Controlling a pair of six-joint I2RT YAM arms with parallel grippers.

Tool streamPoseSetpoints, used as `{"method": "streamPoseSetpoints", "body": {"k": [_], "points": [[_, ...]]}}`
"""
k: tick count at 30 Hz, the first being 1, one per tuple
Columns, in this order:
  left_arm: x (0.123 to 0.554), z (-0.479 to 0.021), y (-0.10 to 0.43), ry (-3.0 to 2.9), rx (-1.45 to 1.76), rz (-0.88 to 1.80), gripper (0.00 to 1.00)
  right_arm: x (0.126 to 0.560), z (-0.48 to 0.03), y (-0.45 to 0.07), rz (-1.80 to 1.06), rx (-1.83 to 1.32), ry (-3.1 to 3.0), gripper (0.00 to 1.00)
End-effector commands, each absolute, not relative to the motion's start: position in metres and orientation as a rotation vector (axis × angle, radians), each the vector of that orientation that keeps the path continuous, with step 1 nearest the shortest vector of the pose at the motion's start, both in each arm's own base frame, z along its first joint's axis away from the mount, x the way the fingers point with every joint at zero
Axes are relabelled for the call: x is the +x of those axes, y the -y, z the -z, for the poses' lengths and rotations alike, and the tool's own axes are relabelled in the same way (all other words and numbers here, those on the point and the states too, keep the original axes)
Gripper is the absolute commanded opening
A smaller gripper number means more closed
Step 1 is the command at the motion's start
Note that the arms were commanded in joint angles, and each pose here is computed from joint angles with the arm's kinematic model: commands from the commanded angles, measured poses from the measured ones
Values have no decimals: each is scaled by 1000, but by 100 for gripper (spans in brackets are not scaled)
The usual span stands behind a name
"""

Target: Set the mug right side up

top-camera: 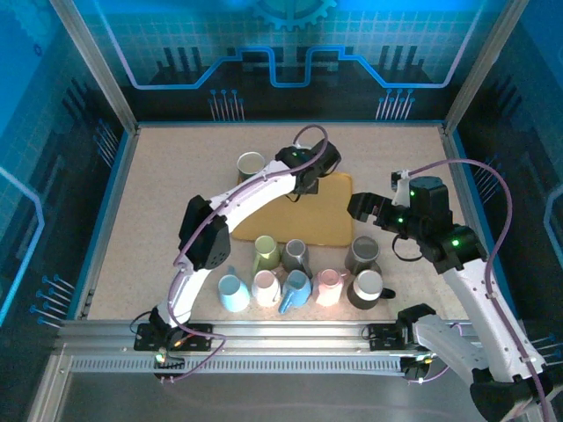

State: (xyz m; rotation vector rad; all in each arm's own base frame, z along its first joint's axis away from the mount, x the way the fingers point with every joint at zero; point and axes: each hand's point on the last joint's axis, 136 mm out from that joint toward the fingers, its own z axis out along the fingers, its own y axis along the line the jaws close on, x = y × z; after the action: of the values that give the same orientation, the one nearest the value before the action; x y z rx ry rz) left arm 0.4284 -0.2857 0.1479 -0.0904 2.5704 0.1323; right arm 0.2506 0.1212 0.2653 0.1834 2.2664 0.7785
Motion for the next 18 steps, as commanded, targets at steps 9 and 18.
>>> {"method": "streamPoseSetpoints", "body": {"k": [9, 18], "points": [[459, -126, 273, -2557, -295, -72, 0, 249, -259, -126, -808, 178, -2280, 98], [463, -99, 267, -2599, -339, -73, 0, 249, -257, -127, -809, 177, -2288, 98]]}}
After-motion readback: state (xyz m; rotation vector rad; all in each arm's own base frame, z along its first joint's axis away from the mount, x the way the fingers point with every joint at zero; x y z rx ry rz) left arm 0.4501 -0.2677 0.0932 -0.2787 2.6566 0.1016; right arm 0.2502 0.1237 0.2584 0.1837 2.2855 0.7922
